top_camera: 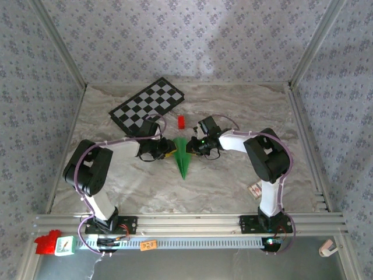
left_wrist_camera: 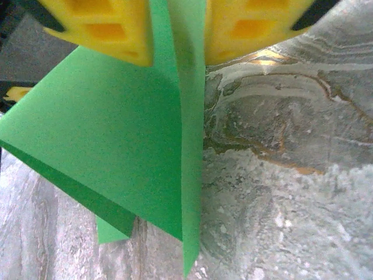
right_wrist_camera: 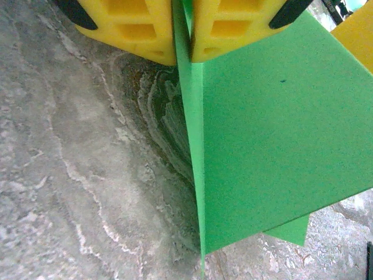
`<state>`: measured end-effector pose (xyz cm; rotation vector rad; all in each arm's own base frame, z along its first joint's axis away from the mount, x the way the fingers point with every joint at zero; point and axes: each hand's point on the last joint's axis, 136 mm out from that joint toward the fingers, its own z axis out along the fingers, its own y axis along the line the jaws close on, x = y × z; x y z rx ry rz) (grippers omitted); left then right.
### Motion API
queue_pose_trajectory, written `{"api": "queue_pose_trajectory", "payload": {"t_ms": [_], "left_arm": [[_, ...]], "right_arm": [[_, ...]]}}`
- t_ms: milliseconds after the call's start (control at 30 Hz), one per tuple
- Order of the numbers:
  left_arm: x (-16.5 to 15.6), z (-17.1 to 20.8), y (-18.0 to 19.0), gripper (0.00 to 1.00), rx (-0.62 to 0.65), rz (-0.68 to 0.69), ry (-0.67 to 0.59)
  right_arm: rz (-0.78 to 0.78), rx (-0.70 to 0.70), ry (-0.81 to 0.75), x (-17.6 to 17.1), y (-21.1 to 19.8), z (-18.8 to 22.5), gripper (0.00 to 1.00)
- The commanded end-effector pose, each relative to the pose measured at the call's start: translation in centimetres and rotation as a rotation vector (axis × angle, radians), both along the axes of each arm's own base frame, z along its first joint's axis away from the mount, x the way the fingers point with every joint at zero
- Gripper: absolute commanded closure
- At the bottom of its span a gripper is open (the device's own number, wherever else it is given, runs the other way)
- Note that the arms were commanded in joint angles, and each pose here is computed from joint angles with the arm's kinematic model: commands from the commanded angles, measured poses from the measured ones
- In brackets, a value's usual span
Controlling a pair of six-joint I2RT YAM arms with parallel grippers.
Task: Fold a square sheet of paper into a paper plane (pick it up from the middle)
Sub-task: Move a paper plane to the center of the table.
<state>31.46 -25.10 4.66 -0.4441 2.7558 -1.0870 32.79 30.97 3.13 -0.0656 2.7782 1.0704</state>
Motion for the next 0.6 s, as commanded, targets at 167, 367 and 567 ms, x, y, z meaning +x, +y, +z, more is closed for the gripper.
{"api": "queue_pose_trajectory", "payload": {"t_ms": [167,367,567], "left_arm": [[0.0,0.14,-0.15,0.92,0.047,-0.054,-0.016],[0.12,0.27,-0.15,0.96,0.067,-0.088,-0.032],[0.19,0.28,-0.13,0.98,0.077,-0.105,-0.037]], "right_arm": [[0.034,0.029,0.0,-0.76,-0.17,1.38,0.78],[0.046,0.027,0.005,-0.94,-0.29,1.44,0.79],[0.038,0.02,0.0,-0.9,-0.57,1.54,0.77]]}}
